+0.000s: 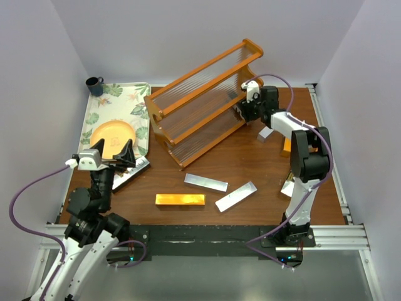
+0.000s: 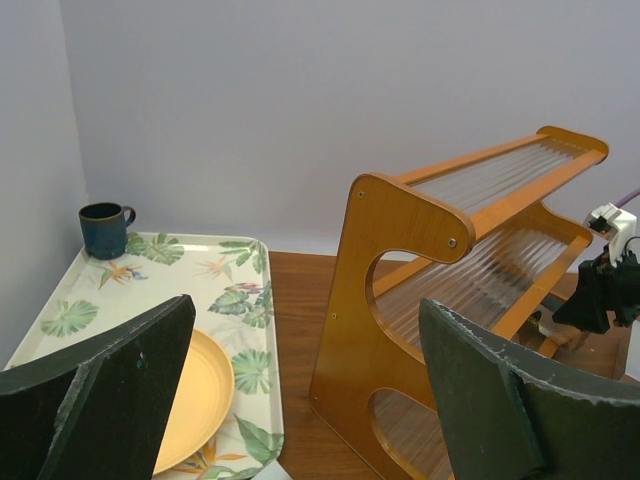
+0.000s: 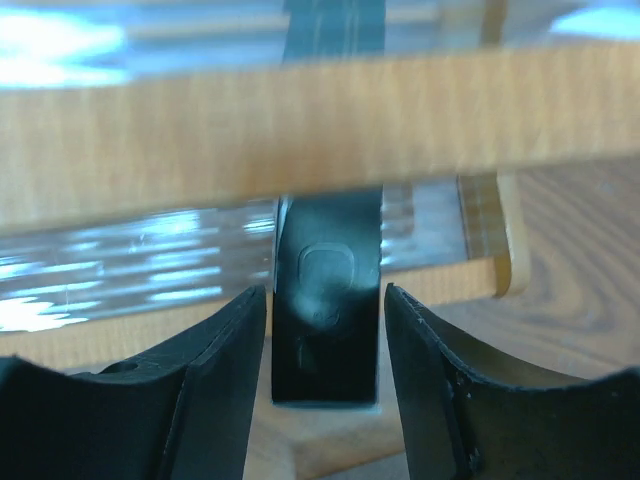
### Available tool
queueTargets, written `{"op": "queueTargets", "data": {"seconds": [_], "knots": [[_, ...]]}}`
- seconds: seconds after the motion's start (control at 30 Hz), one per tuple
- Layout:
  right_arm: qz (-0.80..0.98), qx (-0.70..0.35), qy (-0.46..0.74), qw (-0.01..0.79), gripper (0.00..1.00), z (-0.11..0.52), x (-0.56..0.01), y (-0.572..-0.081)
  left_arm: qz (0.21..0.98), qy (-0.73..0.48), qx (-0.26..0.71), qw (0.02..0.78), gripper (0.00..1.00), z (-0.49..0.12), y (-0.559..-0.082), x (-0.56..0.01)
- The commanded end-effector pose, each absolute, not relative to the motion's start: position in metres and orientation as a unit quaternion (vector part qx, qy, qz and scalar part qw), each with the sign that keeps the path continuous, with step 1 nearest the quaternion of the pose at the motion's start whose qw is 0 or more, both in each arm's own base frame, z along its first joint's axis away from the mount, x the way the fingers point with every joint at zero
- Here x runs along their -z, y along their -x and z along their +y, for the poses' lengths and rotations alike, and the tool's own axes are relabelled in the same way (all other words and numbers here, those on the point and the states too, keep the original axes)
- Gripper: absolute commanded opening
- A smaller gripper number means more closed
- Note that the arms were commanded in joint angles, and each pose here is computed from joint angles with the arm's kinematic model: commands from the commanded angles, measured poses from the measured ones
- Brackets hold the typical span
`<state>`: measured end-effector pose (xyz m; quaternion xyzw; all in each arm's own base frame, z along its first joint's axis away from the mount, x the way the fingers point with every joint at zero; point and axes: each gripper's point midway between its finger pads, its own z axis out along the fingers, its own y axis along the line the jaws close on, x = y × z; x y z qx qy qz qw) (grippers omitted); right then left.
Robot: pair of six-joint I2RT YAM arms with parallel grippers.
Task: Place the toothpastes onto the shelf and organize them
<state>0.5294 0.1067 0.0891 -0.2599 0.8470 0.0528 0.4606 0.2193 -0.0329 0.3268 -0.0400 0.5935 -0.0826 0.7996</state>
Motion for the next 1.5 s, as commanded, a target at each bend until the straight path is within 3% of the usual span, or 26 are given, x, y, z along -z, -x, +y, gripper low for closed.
{"op": "queueTargets", "data": {"seconds": [0.0,0.1,0.3,0.43,0.87,1.47], "knots": [[0.824,-0.053,0.280,0.489,0.56,0.112,-0.112,-0.548,0.580,0.035,0.088,0.809,0.99,-0.035,-0.219,-0.337],[0.826,-0.050,0.279,0.488,0.59,0.112,-0.111,-0.548,0.580,0.034,0.089,0.809,0.99,-0.036,-0.219,-0.337],[0.823,-0.040,0.263,0.501,0.78,0.103,-0.129,-0.533,0.578,0.032,0.091,0.811,0.99,-0.036,-0.218,-0.338],[0.830,-0.037,0.244,0.500,0.84,0.098,-0.132,-0.520,0.575,0.033,0.092,0.812,0.99,-0.036,-0.216,-0.340],[0.861,-0.136,0.059,0.486,0.84,0.105,-0.121,-0.467,0.566,0.036,0.100,0.818,0.99,-0.035,-0.211,-0.344],[0.849,-0.200,0.046,0.487,0.83,0.131,-0.116,-0.508,0.560,0.038,0.101,0.822,0.99,-0.032,-0.208,-0.347]]}}
